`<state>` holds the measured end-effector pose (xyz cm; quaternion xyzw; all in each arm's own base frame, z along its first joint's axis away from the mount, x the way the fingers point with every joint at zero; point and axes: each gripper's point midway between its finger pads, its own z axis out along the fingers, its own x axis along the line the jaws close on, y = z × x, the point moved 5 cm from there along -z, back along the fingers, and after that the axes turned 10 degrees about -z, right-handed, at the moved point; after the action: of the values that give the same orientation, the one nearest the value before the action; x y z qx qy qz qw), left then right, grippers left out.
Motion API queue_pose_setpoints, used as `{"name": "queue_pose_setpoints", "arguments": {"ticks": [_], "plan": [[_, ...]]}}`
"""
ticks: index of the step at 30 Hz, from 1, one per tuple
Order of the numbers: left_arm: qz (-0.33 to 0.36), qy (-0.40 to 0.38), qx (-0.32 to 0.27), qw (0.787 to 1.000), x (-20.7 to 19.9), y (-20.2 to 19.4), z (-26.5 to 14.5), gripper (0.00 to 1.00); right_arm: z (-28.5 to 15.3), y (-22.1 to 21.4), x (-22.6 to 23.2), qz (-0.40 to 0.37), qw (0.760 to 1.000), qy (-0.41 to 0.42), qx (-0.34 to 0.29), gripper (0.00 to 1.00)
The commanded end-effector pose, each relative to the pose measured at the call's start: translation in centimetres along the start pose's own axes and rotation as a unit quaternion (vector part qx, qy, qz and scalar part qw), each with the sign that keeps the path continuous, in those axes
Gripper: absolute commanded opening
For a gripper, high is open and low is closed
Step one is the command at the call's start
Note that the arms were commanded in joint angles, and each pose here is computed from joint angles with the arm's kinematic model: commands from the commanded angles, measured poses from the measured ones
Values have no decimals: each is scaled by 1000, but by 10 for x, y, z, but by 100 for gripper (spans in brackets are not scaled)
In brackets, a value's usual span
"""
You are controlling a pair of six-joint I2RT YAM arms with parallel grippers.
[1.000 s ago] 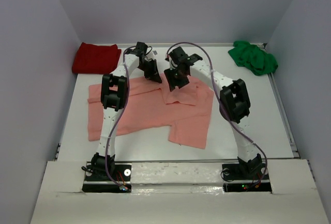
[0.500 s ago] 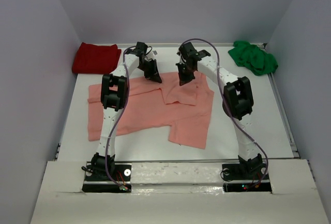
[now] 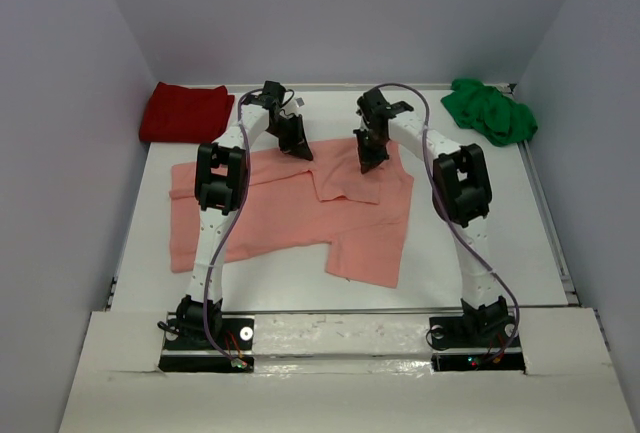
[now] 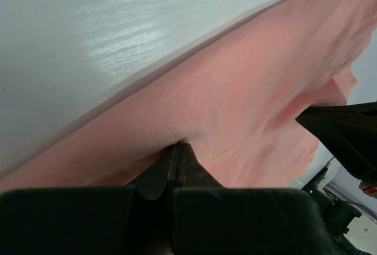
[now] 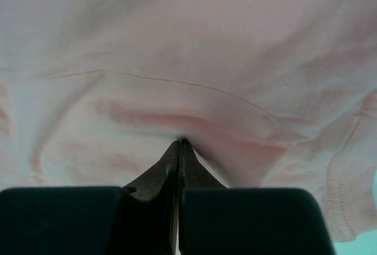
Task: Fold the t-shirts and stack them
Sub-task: Fold the flattened tshirt in 1/3 of the way
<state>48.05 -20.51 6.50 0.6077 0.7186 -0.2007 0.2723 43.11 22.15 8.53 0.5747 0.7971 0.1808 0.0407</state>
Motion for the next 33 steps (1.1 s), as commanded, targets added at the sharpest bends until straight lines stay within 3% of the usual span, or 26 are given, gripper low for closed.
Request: {"name": "queue_pose_setpoints", "arguments": {"ticks": [1, 19, 24, 33], "plan": [[-12, 88, 5, 996, 53, -1, 17, 4, -9, 1, -18, 13, 999, -30, -10, 0], [-8, 77, 5, 997, 50, 0, 15, 4, -24, -20, -87, 62, 981, -181, 3, 0], [5, 27, 4, 1000, 30, 2, 10, 4, -33, -13, -82, 72, 985, -156, -11, 0], [31, -90, -26, 995, -32, 11, -20, 15, -62, 18, -49, 80, 994, -41, -68, 0]]}}
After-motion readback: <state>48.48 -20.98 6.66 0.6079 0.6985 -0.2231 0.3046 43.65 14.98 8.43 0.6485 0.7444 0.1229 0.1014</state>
